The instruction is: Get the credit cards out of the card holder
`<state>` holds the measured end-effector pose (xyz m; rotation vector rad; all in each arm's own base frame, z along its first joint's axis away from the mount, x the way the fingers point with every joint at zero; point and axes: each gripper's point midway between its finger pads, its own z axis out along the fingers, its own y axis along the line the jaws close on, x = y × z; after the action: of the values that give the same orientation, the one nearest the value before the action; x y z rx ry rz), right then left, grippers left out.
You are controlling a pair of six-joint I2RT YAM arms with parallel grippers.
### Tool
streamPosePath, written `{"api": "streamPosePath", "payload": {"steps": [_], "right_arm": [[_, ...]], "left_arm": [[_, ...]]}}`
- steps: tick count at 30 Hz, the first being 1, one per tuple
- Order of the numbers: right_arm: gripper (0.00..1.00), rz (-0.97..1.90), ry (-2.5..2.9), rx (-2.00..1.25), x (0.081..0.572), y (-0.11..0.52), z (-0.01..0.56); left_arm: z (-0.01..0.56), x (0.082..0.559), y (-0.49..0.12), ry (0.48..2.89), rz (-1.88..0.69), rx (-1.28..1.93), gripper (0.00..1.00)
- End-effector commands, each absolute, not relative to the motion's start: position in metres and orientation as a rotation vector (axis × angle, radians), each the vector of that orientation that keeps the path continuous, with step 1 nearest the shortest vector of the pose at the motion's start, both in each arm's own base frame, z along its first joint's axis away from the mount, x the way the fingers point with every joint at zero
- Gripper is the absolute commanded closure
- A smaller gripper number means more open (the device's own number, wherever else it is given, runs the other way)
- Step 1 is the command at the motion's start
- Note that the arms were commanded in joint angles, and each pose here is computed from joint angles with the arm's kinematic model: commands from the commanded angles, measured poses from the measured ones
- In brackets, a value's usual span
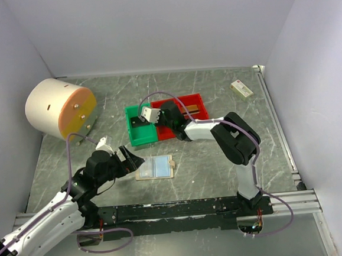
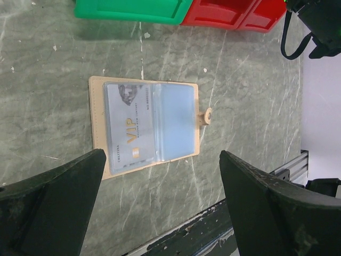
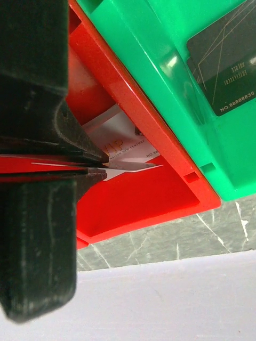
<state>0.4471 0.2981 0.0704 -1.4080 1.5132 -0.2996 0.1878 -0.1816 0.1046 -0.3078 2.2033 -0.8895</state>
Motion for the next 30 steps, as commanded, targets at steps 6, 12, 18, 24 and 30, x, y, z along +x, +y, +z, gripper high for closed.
{"api": "streamPosePath", "payload": {"steps": [6,12,18,24,30], "right_arm": [[0.88,-0.275,1.503,-1.485,0.449,0.297,0.059],[0.92,-0.210,1.491,-1.580,0.445,0.298,0.054],[1.00,-0.191,1.464,-1.598,0.450,0.298,0.062],[1.00,-0.161,1.419,-1.622,0.452,0.299,0.067],[1.00,-0.170,1.333,-1.643,0.450,0.295,0.076]], "left_arm": [[0.116,0.194,-0.183,2.175,-0.892,-0.301,0.01],[0.115,0.192,-0.184,2.173,-0.906,-0.304,0.01],[0.115,0.192,-0.183,2.172,-0.907,-0.308,0.01],[0.116,0.192,-0.183,2.173,-0.902,-0.305,0.01],[0.114,0.192,-0.183,2.179,-0.900,-0.300,0.02]]}}
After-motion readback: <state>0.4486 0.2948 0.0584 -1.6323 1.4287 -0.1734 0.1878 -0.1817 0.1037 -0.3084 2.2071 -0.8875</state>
